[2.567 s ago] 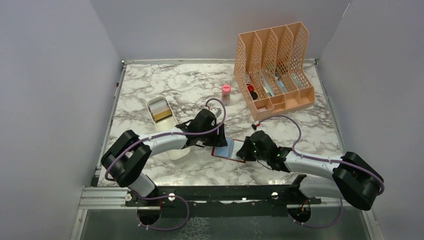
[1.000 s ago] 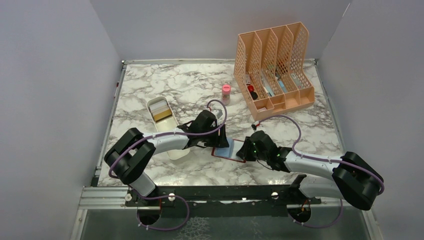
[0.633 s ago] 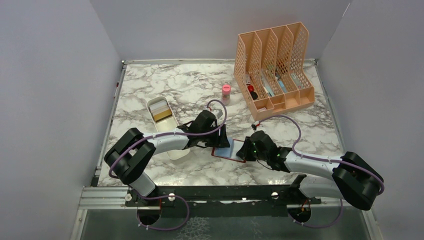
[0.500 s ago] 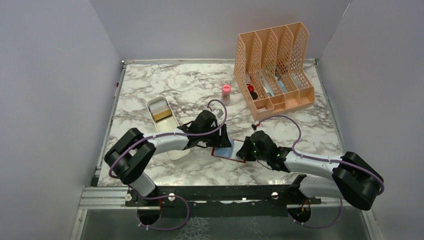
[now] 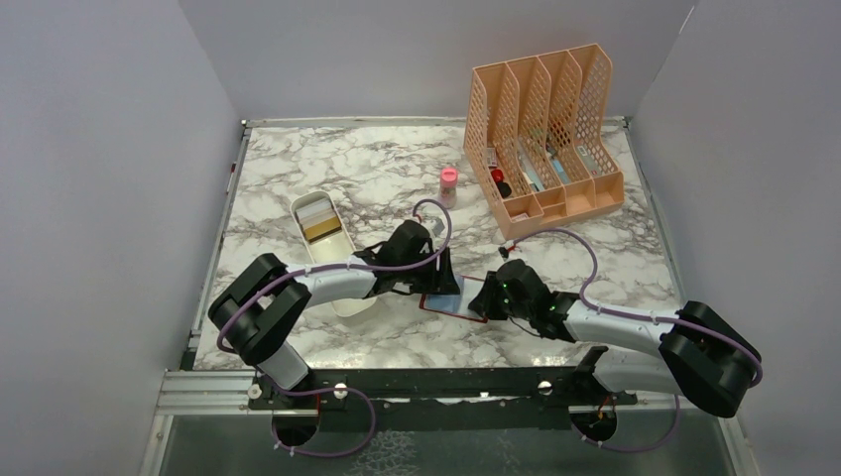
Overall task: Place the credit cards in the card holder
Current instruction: Open the card holder at the center of the board.
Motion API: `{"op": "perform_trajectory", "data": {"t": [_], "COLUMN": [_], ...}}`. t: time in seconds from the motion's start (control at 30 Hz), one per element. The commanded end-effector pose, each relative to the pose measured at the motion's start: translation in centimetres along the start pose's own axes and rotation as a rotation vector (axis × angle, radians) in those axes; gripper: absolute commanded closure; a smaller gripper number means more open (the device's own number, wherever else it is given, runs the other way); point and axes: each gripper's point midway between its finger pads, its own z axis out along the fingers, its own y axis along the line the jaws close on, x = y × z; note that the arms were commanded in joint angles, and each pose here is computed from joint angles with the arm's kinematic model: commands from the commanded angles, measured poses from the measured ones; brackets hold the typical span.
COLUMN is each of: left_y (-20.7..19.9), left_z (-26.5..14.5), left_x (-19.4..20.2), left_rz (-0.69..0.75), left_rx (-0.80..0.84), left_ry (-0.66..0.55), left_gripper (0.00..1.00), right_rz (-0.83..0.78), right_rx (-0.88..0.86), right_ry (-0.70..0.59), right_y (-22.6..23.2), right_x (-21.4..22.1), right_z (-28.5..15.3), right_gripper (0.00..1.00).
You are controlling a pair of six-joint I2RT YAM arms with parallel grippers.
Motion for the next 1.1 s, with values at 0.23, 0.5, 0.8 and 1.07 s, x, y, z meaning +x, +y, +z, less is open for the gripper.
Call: {"op": "perform_trajectory", "data": {"t": [0.23, 0.5, 0.8, 1.07], "left_y": [2.0, 1.8, 1.2, 1.5], "left_z": [-0.9, -0.4, 0.0, 0.4], "left_x": [-1.3, -0.9, -0.5, 0.0], "left_rz": [0.062, 0.056, 0.034, 0.026], "left_rx": [-0.157, -0.129, -0.083, -0.081], "left_ry": [-0.040, -0.027, -0.018, -0.006], "left_gripper": [0.39, 0.39, 0.39, 0.39], "right_rz": [-0.014, -0.016, -0.015, -0.016], "right_rx": [-0.008, -0.002, -0.005, -0.004], "right_ry": [-0.001, -0.002, 0.000, -0.005], "right_y": [-0.2, -0.4, -0.3, -0.3], "right_x": [0.1, 0.2, 0.2, 0.1], "right_z": [0.0, -0.1, 0.0, -0.1], "right_gripper": [0.81, 0.81, 0.81, 0.81]}}
